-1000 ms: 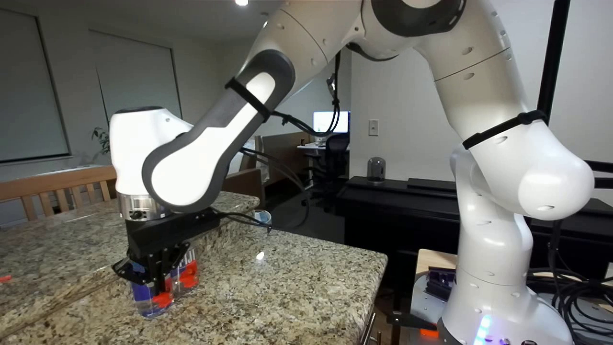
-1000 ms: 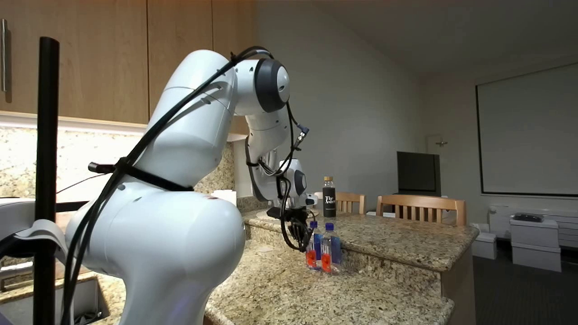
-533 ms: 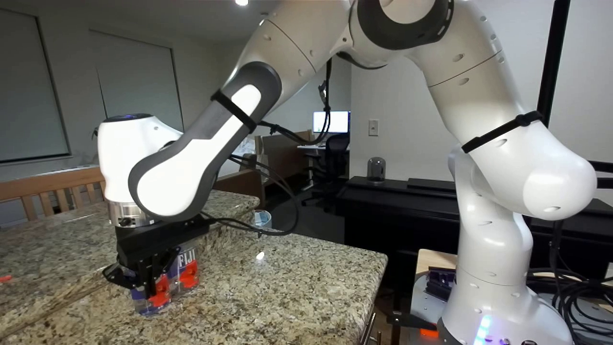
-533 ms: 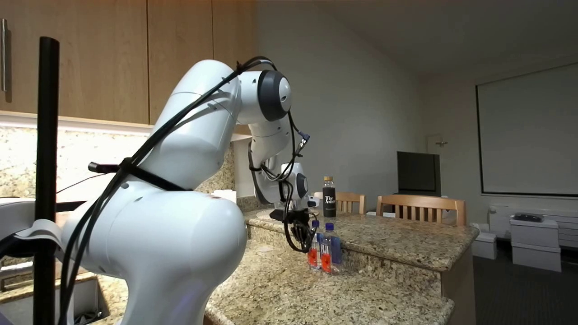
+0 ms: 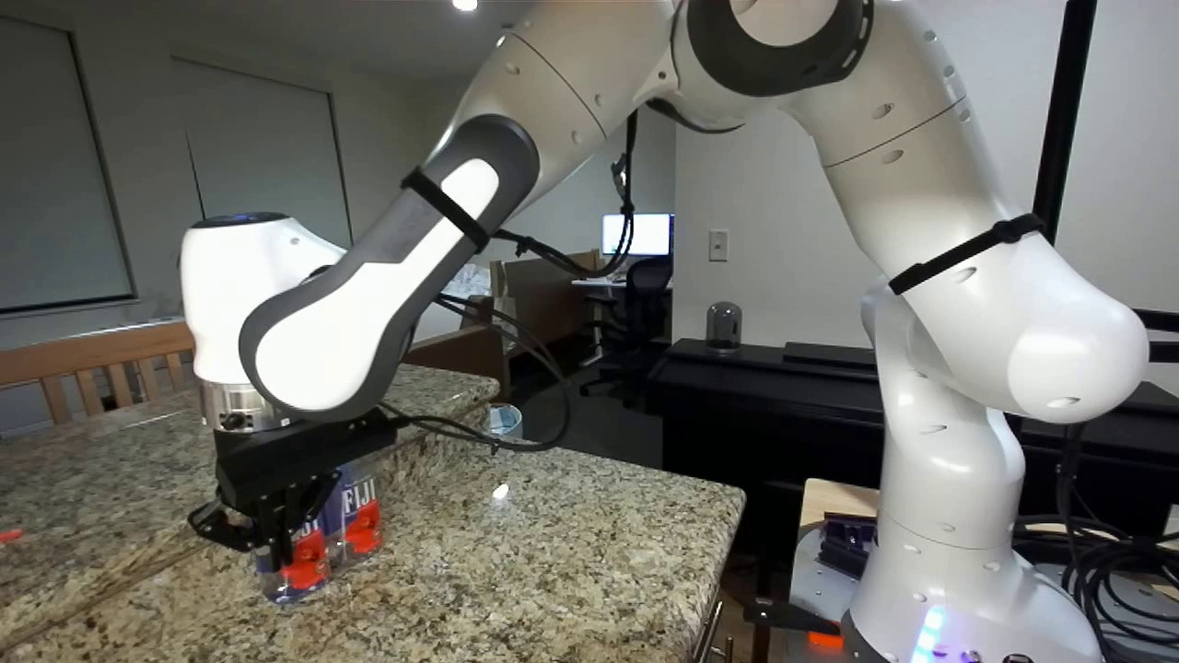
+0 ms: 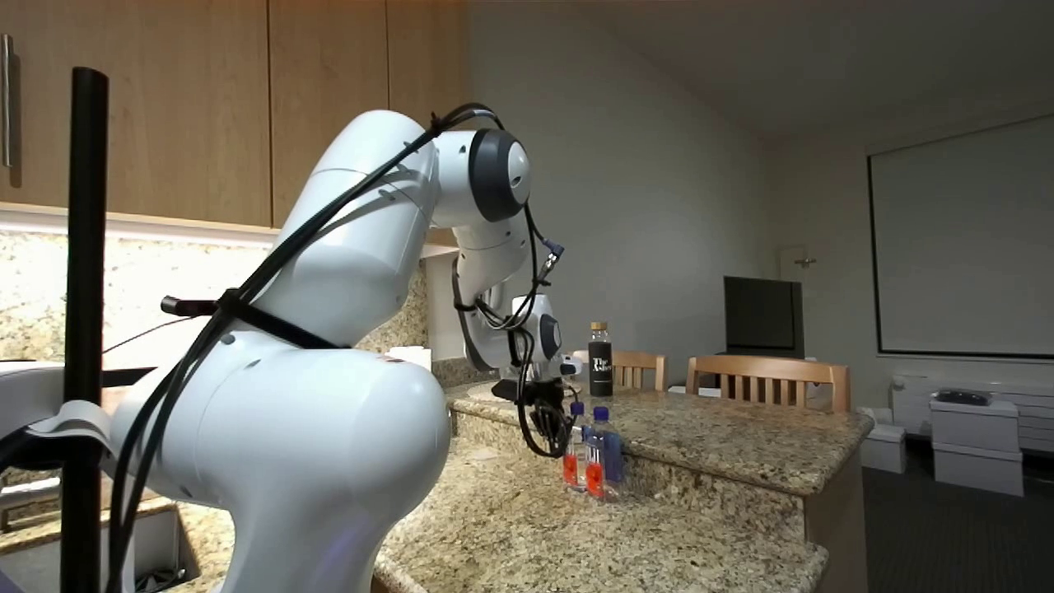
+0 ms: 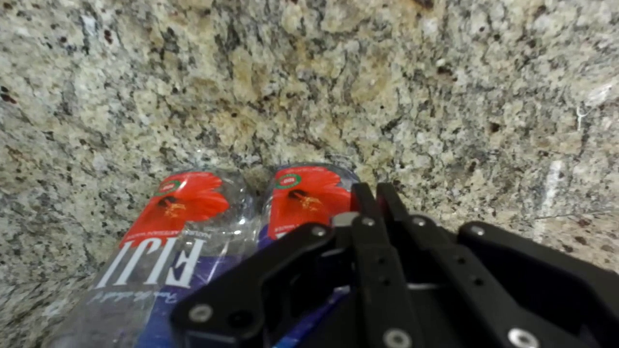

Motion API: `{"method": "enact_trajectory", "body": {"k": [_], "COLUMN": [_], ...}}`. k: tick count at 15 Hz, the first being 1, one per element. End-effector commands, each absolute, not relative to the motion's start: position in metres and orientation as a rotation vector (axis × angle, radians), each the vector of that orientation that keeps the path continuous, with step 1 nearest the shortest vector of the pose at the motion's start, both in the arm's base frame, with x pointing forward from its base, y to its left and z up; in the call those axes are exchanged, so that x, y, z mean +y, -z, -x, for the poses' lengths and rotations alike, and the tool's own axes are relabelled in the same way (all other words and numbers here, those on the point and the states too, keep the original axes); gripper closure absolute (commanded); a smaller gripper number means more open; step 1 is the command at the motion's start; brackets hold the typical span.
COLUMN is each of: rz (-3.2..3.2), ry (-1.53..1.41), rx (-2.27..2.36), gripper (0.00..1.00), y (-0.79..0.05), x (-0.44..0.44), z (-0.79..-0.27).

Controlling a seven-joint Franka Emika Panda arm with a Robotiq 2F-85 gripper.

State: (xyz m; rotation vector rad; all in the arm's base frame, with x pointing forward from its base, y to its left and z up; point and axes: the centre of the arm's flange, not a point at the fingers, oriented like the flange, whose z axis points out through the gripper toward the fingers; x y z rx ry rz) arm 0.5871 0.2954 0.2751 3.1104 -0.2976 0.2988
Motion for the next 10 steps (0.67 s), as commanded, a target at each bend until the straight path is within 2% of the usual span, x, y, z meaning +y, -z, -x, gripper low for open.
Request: {"method": "enact_trajectory", "body": {"k": [1,6,10], "rz": [-3.124,-3.115,-3.138], "ry": [-0.280,-0.286,-0.116], "rx": [-0.275,-0.275,-0.145], "gripper": [0.92,0.92,0.92], "y": [-0.309,-0.363,-0.396], "x": [0.289,0.282,0.292], "z": [-0.573,-0.562,-0.527]}}
